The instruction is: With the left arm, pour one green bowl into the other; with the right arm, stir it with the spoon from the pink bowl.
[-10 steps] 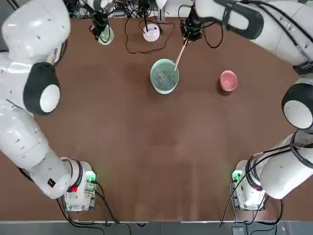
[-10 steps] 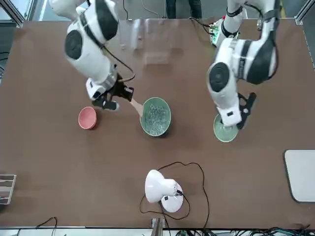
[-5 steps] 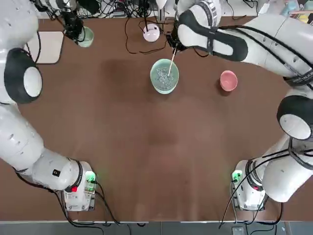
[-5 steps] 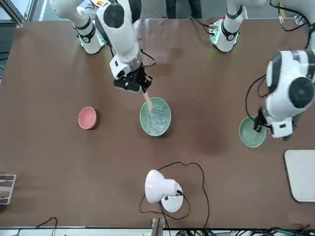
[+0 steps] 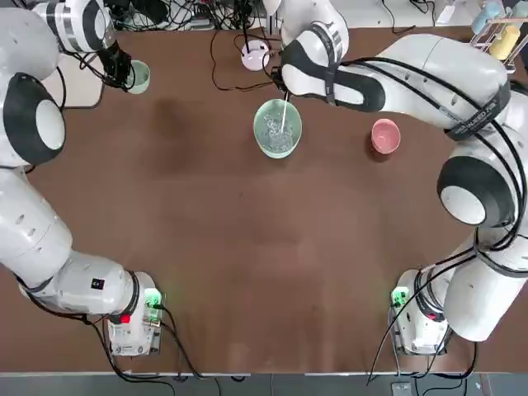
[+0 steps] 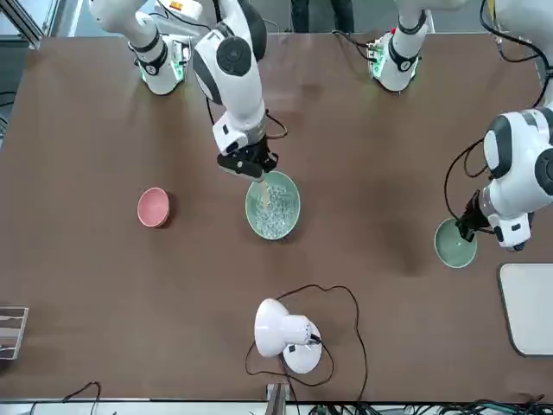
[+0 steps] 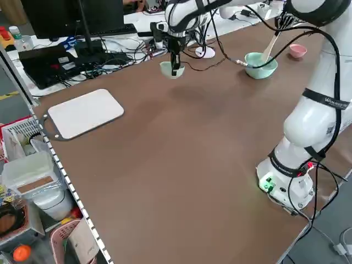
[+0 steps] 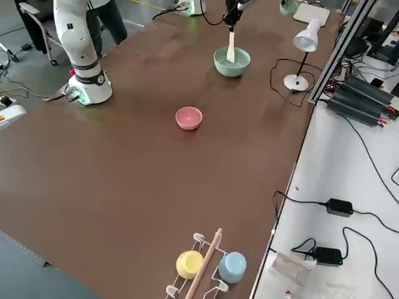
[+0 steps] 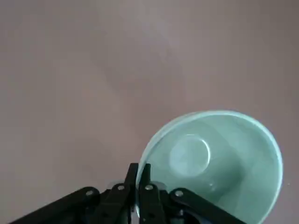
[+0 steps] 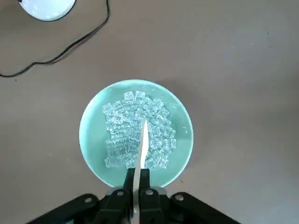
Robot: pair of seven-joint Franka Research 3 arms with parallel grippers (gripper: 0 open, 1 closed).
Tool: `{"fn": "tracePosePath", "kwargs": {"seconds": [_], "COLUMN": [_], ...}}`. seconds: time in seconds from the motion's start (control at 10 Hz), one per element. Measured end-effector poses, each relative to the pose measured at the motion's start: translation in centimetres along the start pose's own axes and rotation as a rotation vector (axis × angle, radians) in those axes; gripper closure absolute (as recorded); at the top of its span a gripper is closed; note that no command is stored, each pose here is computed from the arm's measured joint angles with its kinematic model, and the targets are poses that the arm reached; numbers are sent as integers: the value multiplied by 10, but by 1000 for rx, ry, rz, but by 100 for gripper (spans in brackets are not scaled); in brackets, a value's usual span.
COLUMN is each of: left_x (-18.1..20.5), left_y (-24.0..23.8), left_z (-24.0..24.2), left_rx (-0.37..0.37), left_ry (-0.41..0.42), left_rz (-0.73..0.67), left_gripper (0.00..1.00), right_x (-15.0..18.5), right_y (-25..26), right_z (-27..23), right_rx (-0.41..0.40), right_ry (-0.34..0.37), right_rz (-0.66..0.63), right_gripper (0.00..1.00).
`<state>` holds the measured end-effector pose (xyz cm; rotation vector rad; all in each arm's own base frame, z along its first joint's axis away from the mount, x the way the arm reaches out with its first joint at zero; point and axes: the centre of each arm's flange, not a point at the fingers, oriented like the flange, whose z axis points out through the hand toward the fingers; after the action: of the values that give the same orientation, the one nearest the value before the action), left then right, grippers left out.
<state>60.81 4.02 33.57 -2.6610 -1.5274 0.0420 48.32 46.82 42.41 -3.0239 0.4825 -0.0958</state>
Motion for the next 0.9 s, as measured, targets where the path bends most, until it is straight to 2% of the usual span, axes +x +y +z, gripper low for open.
{"fn": "tracePosePath", "kwargs": {"seconds": [0.3,0.6,0.9], "left_x": [2,12,10], "left_y": [6,-6,-11], "left_z": [59,86,111], "left_rx": [11,-9,-19], "left_ry": [-54,-125,-104], "left_rz": [62,145,171], "left_gripper": [96,96,96], "right_x": [-4,-3,-10], "right_y": [-6,-5,-10], "right_z": [20,33,34], "right_rx": [-21,-41,-44], "right_ry": [-7,-13,-10], "right_rz": [-4,-2,-17], "right_gripper": [95,95,95]}}
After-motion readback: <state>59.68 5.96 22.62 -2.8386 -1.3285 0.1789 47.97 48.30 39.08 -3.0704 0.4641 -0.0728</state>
